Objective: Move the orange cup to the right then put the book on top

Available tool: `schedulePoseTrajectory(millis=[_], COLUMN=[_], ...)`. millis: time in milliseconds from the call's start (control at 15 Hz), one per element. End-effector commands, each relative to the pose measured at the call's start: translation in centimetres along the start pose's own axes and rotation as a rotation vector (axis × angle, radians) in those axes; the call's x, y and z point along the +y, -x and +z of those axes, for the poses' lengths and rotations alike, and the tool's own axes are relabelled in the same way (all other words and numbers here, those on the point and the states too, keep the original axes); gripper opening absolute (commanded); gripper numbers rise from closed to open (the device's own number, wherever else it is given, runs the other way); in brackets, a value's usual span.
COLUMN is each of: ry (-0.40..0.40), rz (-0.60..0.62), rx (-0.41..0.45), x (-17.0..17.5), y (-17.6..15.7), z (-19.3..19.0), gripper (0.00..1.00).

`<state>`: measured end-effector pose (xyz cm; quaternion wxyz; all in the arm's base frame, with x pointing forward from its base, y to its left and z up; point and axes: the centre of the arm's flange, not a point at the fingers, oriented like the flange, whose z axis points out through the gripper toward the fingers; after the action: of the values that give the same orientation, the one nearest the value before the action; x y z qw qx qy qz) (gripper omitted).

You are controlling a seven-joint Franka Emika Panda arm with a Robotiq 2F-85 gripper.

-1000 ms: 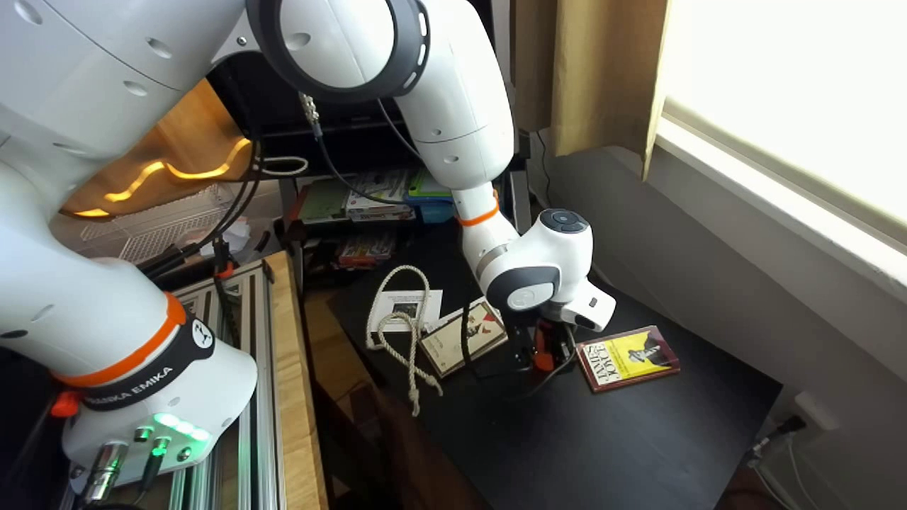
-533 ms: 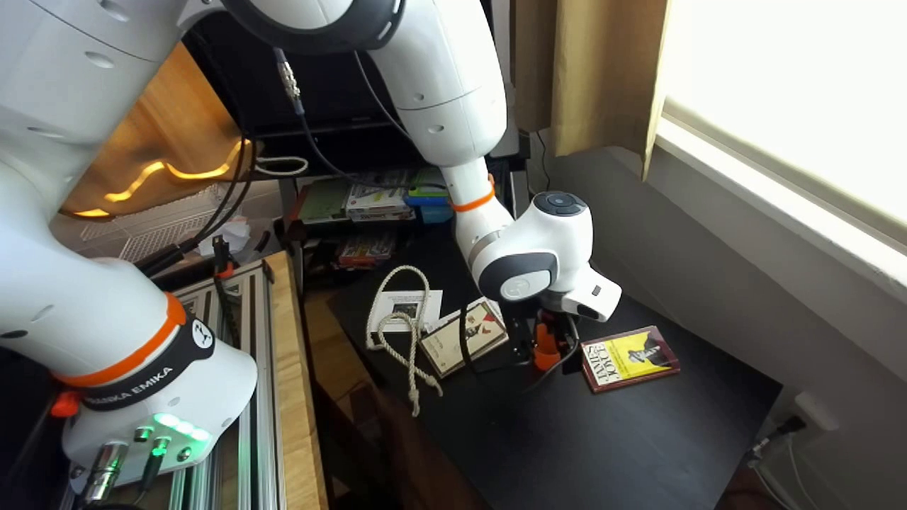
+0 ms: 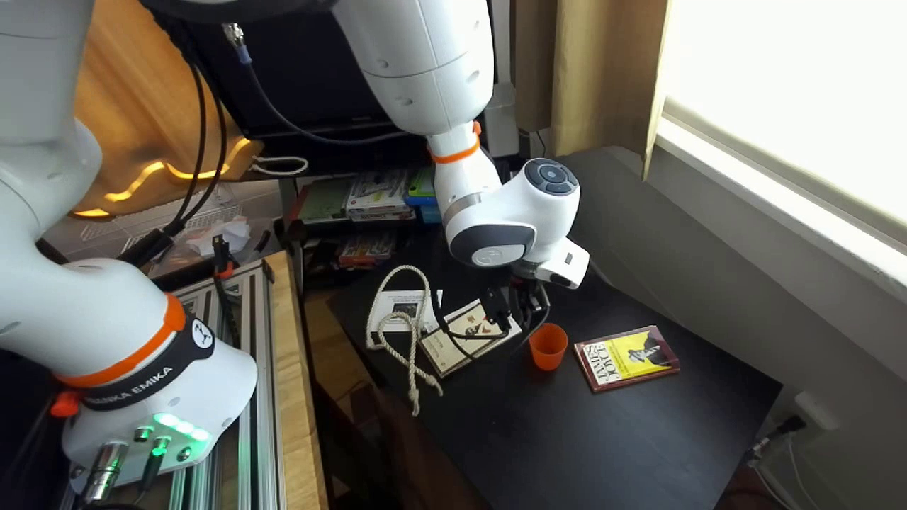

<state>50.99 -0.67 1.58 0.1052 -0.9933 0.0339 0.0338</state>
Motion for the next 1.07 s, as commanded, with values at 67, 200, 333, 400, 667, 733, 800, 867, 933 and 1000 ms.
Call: schedulePoseTrajectory(millis=[67,200,333,400,667,733,800,867,933,1000], ry=[-0.053,-0.067,-0.12,-0.127,-0.163,-0.138,-0.143,-0.143,-0.142,-0.14], rz=[-0.062,-0.092,-0.149,-0.174,-0.242,-0.216,-0.217,-0.217,-0.218,-0.22], rx=[-0.247,-0.335,-0.354,-0.362,-0.362,-0.366,-0.371,-0.372,-0.369,-0.365], x=[0.3,0.0,0.1,0.1,0.9,0.1,0.3,0.3,0.3,0.2], y=[2.6,3.2,3.3,3.3,3.8,4.2,4.3,4.3,4.1,4.0], z=[0.9,2.5,4.2,5.4,9.2,6.8,7.5,7.6,7.4,7.2], gripper=[1.0,1.0,1.0,1.0,1.0,1.0,1.0,1.0,1.0,1.0])
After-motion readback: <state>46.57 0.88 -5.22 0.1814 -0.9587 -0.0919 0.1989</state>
